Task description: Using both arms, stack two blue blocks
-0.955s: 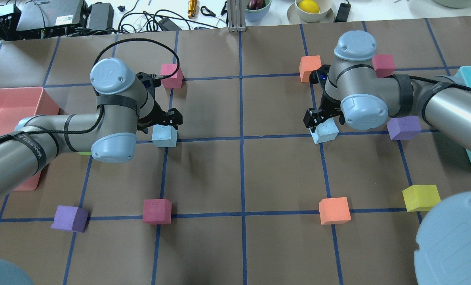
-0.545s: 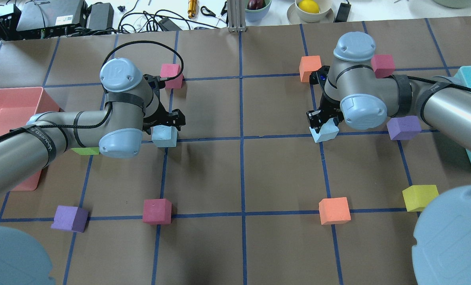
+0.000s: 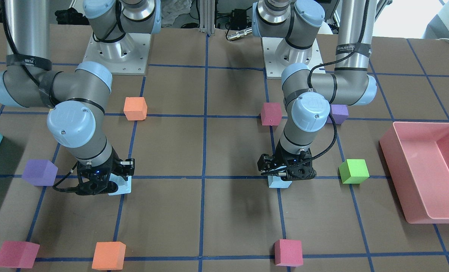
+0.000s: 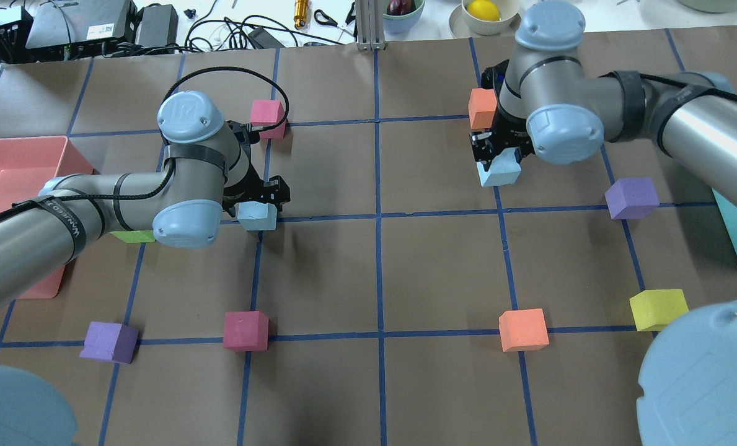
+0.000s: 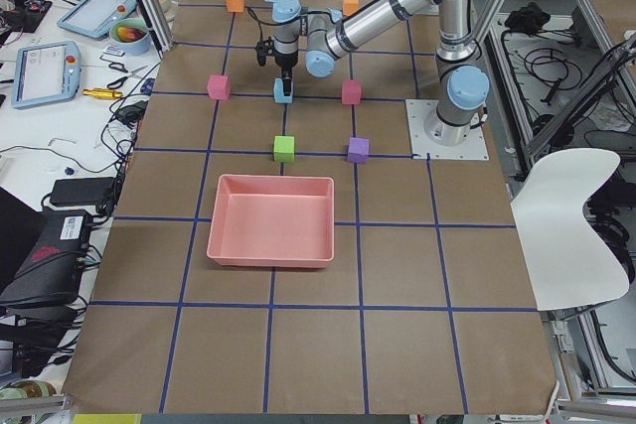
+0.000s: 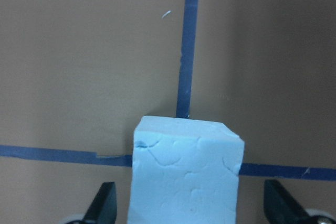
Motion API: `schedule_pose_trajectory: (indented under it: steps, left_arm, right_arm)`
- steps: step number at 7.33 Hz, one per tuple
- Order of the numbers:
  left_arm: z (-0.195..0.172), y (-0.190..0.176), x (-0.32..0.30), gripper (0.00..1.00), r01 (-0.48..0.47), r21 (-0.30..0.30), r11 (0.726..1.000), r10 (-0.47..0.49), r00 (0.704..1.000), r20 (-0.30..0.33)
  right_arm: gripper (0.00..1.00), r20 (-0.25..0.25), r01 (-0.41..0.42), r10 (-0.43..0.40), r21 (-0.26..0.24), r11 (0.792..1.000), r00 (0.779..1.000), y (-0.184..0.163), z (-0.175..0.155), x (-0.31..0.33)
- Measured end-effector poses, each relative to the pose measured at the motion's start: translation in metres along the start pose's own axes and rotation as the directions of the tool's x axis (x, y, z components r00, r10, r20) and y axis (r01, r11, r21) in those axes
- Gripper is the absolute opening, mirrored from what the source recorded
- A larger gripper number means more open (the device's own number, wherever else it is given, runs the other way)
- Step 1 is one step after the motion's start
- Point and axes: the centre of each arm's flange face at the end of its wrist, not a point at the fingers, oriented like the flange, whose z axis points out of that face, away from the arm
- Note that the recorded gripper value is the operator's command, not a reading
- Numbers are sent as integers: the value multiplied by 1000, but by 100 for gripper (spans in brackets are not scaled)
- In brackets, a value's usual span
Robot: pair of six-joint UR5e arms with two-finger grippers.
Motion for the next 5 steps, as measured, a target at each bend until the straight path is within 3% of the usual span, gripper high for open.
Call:
schedule_pose_trajectory:
  steps: [1, 2, 3, 4, 5]
  left_arm:
    - [2, 1, 0, 70, 1, -11, 1000, -1, 1000, -3]
    - [4, 1, 1, 62, 4, -17, 1000, -4, 1000, -6]
    - [4, 1, 1, 43, 5, -19, 1000, -5, 1000, -6]
    - [3, 0, 1, 11, 2, -17, 1000, -2, 1000, -5]
    - [1, -1, 1, 3, -3, -13, 1000, 3, 1000, -4]
  right_arm:
    - [0, 17, -42, 42, 13, 999, 999, -24, -5, -32]
    - [0, 28, -86, 85, 22, 996, 996, -46, 0, -64]
    - [0, 36, -123, 122, 29, 992, 992, -63, 11, -92]
    - [0, 40, -129, 128, 32, 991, 991, -74, 26, -113]
    - [0, 46, -125, 123, 35, 992, 991, -83, 37, -128]
